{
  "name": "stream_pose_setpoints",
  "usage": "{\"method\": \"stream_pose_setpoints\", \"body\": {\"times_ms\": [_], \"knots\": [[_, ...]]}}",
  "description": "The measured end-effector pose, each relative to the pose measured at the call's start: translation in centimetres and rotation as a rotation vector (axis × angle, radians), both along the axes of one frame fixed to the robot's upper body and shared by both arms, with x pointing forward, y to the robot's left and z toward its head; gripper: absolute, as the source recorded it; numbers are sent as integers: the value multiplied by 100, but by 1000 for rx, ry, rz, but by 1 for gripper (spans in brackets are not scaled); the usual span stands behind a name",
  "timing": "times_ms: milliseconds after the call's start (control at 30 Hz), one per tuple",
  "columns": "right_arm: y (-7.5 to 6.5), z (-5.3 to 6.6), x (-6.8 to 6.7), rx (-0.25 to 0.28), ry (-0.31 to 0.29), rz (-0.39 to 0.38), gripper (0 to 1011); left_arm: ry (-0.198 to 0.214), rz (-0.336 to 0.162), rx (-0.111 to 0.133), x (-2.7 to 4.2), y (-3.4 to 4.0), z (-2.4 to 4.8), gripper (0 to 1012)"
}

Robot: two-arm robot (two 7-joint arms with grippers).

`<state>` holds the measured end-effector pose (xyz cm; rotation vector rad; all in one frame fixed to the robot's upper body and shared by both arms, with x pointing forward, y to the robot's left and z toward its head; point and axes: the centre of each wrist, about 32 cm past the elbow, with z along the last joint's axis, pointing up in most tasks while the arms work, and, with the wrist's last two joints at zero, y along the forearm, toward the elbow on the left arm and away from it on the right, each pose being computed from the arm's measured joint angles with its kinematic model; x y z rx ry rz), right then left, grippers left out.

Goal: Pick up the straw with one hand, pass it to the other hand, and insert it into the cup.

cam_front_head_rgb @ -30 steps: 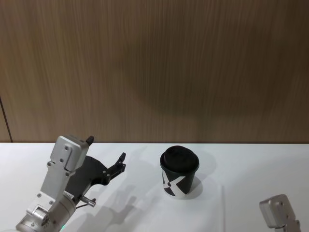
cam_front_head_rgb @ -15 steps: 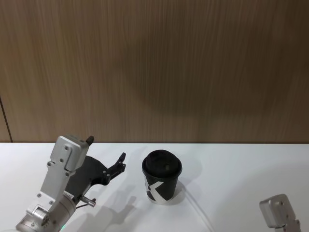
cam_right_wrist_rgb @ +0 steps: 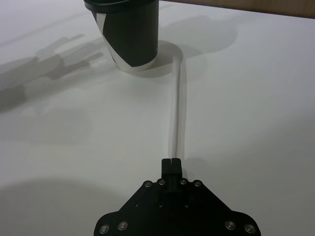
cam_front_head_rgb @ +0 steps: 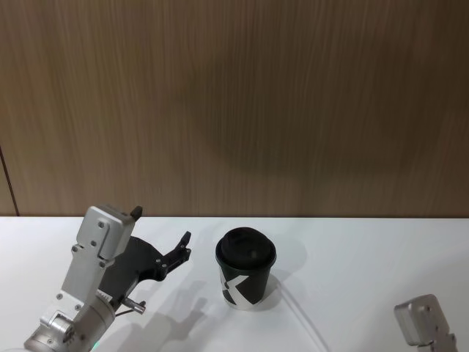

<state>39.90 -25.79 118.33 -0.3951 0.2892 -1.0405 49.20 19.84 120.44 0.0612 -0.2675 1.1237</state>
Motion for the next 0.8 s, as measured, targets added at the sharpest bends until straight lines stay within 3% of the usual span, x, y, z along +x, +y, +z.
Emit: {"method": "stream_pose_setpoints", "body": {"times_ms": [300,800], "knots": [[2,-34,-15,-3,-41,-32,1,0,0,0,0,0,0,1003],[-107,-111,-2,-36,-213,-134,1,0,0,0,0,0,0,1003]]}}
